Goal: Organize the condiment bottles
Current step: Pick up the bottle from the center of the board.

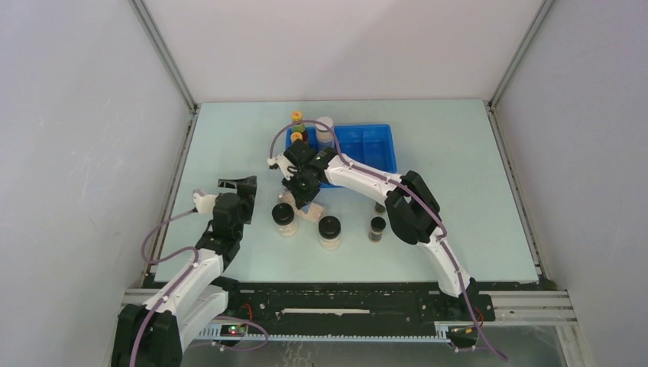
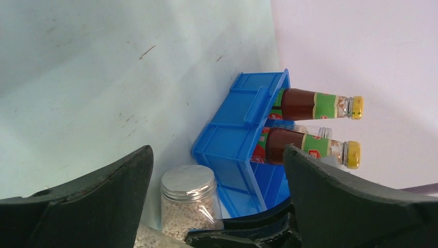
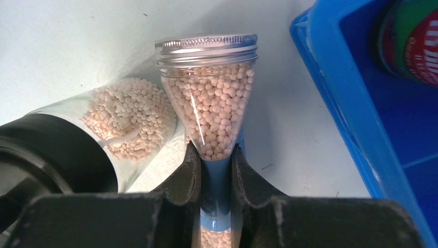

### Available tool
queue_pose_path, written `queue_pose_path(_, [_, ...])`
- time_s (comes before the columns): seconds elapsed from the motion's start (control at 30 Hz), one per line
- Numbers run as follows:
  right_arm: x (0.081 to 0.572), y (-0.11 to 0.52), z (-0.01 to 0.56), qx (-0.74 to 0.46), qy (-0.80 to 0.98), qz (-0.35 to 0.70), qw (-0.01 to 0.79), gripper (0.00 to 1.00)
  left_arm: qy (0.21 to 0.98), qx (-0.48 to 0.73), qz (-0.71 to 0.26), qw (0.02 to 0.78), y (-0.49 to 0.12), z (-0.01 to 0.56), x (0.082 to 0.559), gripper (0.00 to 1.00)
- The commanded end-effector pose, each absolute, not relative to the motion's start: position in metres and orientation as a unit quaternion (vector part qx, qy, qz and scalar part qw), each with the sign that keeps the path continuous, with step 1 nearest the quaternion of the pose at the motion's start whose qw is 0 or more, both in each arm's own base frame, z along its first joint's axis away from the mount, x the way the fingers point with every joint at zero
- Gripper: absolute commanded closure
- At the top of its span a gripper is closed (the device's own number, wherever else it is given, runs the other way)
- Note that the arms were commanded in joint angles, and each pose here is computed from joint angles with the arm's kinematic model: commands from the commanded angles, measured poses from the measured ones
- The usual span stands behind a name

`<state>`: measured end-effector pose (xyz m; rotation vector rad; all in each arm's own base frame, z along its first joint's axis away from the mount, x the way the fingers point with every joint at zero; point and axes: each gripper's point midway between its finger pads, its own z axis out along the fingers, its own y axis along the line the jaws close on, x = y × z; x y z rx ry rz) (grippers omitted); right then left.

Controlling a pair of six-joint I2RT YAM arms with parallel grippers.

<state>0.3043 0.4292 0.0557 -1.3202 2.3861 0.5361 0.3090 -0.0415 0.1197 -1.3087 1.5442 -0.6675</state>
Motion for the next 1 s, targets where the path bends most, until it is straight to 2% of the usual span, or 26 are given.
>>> queue_pose_path(0.0, [0.320, 0.438, 0.128, -0.458, 0.821, 0.211, 0.266, 1.00, 0.630, -0.533, -0.272, 0.495, -0.039, 0.132, 0.315, 0.00])
queue_pose_path(0.3, [0.330, 0.437, 0.169, -0.450, 0.808, 0.212, 0.314, 1.00, 0.642, -0.522, -0.270, 0.493, -0.043, 0.129, 0.319, 0.00])
queue_pose_path(0.67, [0.336, 0.425, 0.217, -0.432, 0.796, 0.211, 0.368, 1.00, 0.658, -0.476, -0.287, 0.507, -0.056, 0.156, 0.333, 0.00])
queue_pose_path(0.97, [0.367, 0.406, 0.251, -0.385, 0.786, 0.202, 0.439, 1.00, 0.664, -0.464, -0.300, 0.504, -0.063, 0.158, 0.337, 0.00])
